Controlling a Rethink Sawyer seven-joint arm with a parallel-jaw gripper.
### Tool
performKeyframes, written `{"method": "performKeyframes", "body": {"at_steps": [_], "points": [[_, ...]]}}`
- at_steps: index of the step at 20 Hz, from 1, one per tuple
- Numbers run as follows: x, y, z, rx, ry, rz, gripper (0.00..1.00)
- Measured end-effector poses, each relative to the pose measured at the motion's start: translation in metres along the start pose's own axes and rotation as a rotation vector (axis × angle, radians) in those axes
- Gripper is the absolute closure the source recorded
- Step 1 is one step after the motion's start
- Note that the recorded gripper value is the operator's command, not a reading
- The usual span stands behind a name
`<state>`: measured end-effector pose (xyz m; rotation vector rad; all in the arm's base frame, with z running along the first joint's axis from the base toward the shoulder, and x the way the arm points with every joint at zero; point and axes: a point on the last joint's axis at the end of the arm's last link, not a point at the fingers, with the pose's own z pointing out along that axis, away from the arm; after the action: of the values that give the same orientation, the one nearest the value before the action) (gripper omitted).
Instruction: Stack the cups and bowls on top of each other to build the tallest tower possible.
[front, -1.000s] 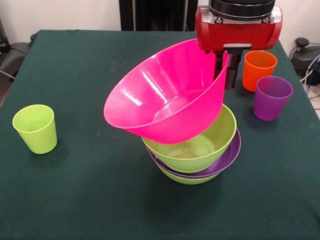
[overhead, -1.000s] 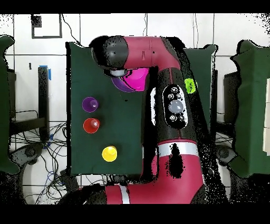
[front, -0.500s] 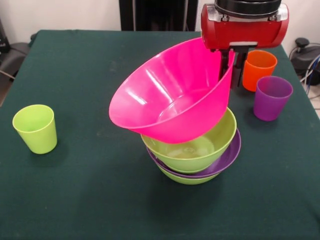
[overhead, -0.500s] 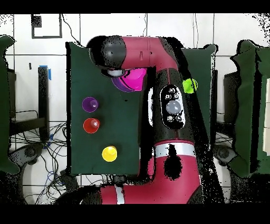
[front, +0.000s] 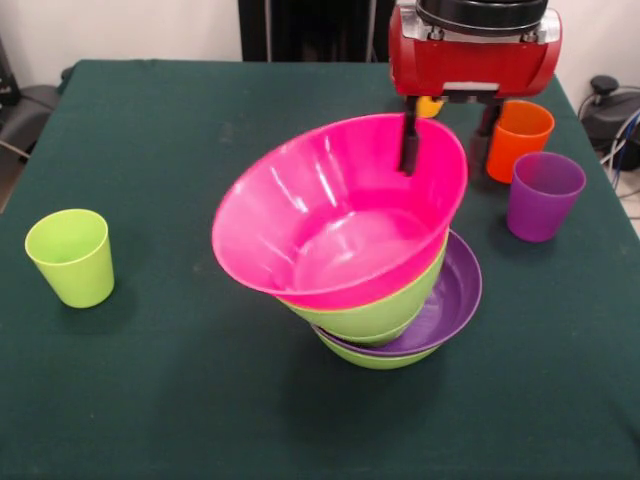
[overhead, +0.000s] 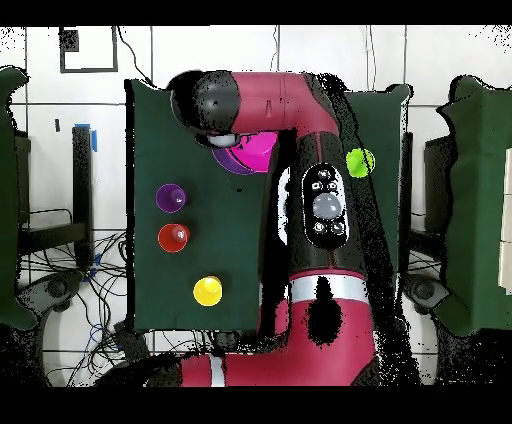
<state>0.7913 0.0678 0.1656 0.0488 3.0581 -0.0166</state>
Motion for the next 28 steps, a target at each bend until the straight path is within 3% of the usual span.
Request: {"method": "performKeyframes", "body": {"at_steps": [9, 21, 28], "points": [[-0.005, 0.002, -0.006, 0.016, -0.022, 0.003, 0.0], [-0.016, -0.003, -0.023, -0.014, -0.056, 0.055, 0.0], [-0.023, -0.007, -0.048, -0.023, -0.084, 0.078, 0.0]]}}
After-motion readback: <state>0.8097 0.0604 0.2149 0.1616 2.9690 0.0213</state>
